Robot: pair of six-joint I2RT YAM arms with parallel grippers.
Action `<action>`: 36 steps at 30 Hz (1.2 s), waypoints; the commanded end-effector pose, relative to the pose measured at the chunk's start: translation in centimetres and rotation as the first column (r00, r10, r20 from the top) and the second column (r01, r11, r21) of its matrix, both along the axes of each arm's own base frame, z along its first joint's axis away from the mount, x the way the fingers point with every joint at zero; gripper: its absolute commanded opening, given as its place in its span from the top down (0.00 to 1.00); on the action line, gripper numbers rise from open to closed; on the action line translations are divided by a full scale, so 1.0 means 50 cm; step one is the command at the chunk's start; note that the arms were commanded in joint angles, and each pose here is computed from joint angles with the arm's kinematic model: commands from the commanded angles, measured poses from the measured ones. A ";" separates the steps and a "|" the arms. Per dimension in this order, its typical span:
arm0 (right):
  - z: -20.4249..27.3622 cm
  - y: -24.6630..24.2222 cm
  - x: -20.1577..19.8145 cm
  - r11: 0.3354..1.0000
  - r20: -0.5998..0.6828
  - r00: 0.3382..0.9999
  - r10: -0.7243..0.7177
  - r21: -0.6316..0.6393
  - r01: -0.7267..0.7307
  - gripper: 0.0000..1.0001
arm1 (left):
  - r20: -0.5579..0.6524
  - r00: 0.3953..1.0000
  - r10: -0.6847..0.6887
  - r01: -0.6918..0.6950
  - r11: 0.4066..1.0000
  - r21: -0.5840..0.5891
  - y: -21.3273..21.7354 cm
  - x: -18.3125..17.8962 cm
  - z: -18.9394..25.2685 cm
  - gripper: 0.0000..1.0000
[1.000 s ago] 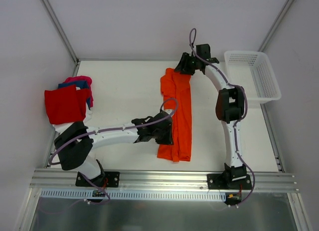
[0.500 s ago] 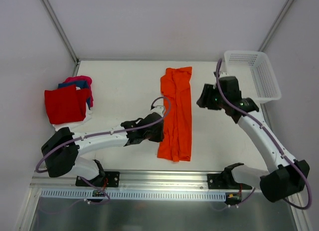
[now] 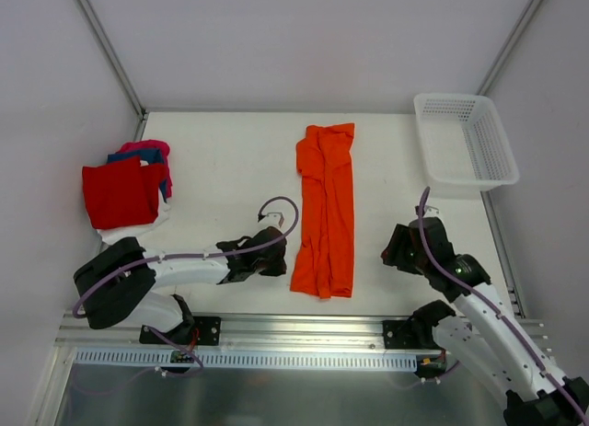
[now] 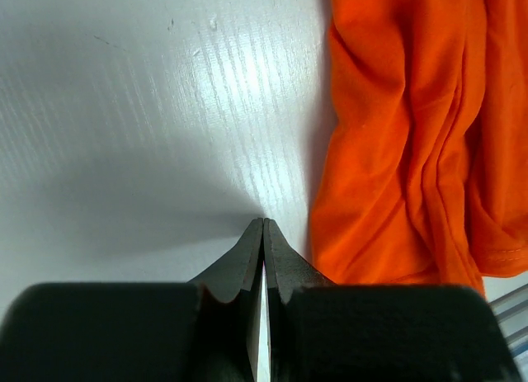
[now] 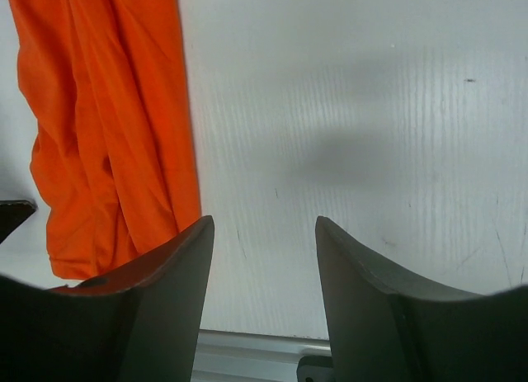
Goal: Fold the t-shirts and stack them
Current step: Fold the tshirt
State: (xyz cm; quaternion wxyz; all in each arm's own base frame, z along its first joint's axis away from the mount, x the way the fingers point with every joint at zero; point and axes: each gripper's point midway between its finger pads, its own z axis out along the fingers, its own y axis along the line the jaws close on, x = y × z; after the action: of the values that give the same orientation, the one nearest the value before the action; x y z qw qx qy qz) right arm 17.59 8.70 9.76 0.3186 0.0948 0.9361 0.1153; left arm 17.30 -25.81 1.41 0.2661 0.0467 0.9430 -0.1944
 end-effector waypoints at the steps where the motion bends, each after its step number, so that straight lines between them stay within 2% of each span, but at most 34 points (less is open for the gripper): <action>1: -0.026 -0.030 -0.043 0.997 -0.036 0.997 -0.075 -0.012 0.074 0.44 | -0.051 0.998 0.025 -0.025 1.000 -0.004 0.024 -0.027 -0.028 1.00; 4: -0.057 -0.039 -0.079 0.995 -0.060 0.994 -0.097 0.015 0.098 0.44 | -0.078 0.997 0.014 -0.017 0.999 -0.035 0.031 -0.050 -0.038 1.00; 9: -0.096 -0.015 -0.119 0.976 -0.077 0.989 -0.123 0.168 0.135 0.44 | -0.083 0.997 -0.008 -0.001 0.994 -0.108 0.033 -0.081 -0.039 1.00; 13: -0.149 -0.011 -0.128 0.967 -0.113 0.982 -0.148 0.193 0.168 0.44 | -0.068 0.997 -0.040 0.028 0.987 -0.160 0.021 -0.101 -0.030 1.00; 20: -0.156 -0.033 -0.117 0.981 -0.136 0.975 -0.176 0.062 0.186 0.42 | -0.038 0.996 -0.080 0.069 0.971 -0.230 0.001 -0.117 -0.020 1.00; 25: -0.150 -0.019 -0.106 0.985 -0.122 0.978 -0.168 0.023 0.172 0.42 | -0.035 0.997 -0.072 0.062 0.972 -0.225 0.002 -0.115 -0.024 1.00; 30: -0.124 0.055 -0.071 0.991 -0.061 0.994 -0.094 0.086 0.099 0.48 | -0.034 0.997 -0.065 0.056 0.975 -0.214 0.008 -0.114 -0.031 1.00; 32: -0.115 0.087 -0.073 0.998 -0.072 0.996 -0.048 0.045 0.051 0.48 | -0.035 0.997 -0.064 0.055 0.975 -0.215 0.008 -0.115 -0.031 1.00; 36: -0.056 0.147 -0.070 0.993 0.012 0.999 0.041 -0.109 -0.039 0.45 | 0.010 1.000 -0.015 0.017 0.986 -0.165 0.025 -0.104 -0.026 1.00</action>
State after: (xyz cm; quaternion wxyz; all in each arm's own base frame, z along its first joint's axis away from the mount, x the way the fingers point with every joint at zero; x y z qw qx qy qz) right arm 11.58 12.94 2.92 0.2526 0.0477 0.9641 0.0672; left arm 12.20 -26.54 1.37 0.2594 0.0353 0.9090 -0.3243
